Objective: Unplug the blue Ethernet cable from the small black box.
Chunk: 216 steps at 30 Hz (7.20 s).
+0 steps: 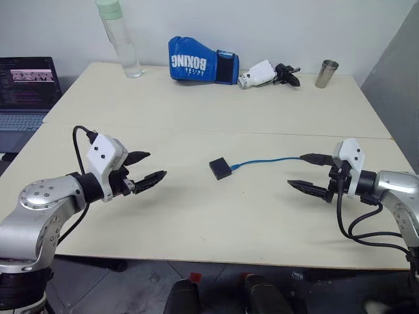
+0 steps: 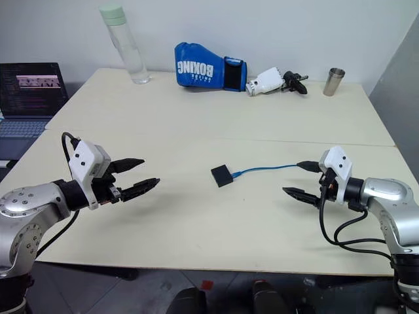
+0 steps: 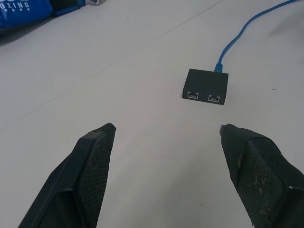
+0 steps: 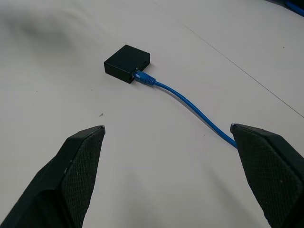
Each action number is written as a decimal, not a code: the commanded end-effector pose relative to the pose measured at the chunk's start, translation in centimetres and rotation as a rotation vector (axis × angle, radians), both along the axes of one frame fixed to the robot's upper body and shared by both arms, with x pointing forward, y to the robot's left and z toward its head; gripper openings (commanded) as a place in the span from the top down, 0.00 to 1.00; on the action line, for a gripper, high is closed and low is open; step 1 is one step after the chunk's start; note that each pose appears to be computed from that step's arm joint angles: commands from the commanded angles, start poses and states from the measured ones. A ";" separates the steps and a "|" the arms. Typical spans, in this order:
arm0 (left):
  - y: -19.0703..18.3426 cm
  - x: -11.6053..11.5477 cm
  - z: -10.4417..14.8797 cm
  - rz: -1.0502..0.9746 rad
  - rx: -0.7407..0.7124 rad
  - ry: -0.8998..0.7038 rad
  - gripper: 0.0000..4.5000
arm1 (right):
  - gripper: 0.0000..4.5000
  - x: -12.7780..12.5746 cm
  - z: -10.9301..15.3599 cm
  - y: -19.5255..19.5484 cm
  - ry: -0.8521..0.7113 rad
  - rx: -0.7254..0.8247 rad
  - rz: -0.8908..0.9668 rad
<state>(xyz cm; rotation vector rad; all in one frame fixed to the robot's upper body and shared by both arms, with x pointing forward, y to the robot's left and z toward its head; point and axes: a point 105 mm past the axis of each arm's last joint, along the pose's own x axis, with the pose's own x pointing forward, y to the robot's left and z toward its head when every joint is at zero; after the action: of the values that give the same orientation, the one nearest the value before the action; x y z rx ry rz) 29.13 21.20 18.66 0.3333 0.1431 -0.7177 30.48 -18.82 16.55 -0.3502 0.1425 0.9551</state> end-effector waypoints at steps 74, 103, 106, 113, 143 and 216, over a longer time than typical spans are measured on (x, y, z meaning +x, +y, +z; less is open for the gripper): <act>-2.3 -0.8 -1.4 -0.235 -0.001 0.084 0.15 | 0.99 9.0 -3.1 12.6 -0.176 -0.395 0.396; -5.4 3.0 1.4 -0.189 -0.599 0.201 0.15 | 0.99 3.4 5.4 17.8 -1.038 -0.416 0.431; -5.9 3.1 1.6 -0.212 -0.613 0.200 0.15 | 0.99 3.3 5.4 17.8 -1.033 -0.415 0.435; -6.0 3.3 1.9 -0.232 -0.631 0.201 0.42 | 0.99 3.0 5.4 17.8 -1.027 -0.411 0.436; -6.8 2.2 2.0 -0.378 -0.360 0.158 0.83 | 0.49 0.9 5.0 14.7 -0.594 -0.200 0.477; -4.8 0.0 4.9 -0.452 -0.218 0.106 0.83 | 0.99 4.7 1.9 10.3 0.266 -0.030 0.225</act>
<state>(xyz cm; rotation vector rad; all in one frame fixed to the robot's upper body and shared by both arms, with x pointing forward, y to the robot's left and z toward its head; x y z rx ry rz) 29.19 15.66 22.30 0.1048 0.1395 -1.2287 33.65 -7.49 17.60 -0.2678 0.4287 1.3520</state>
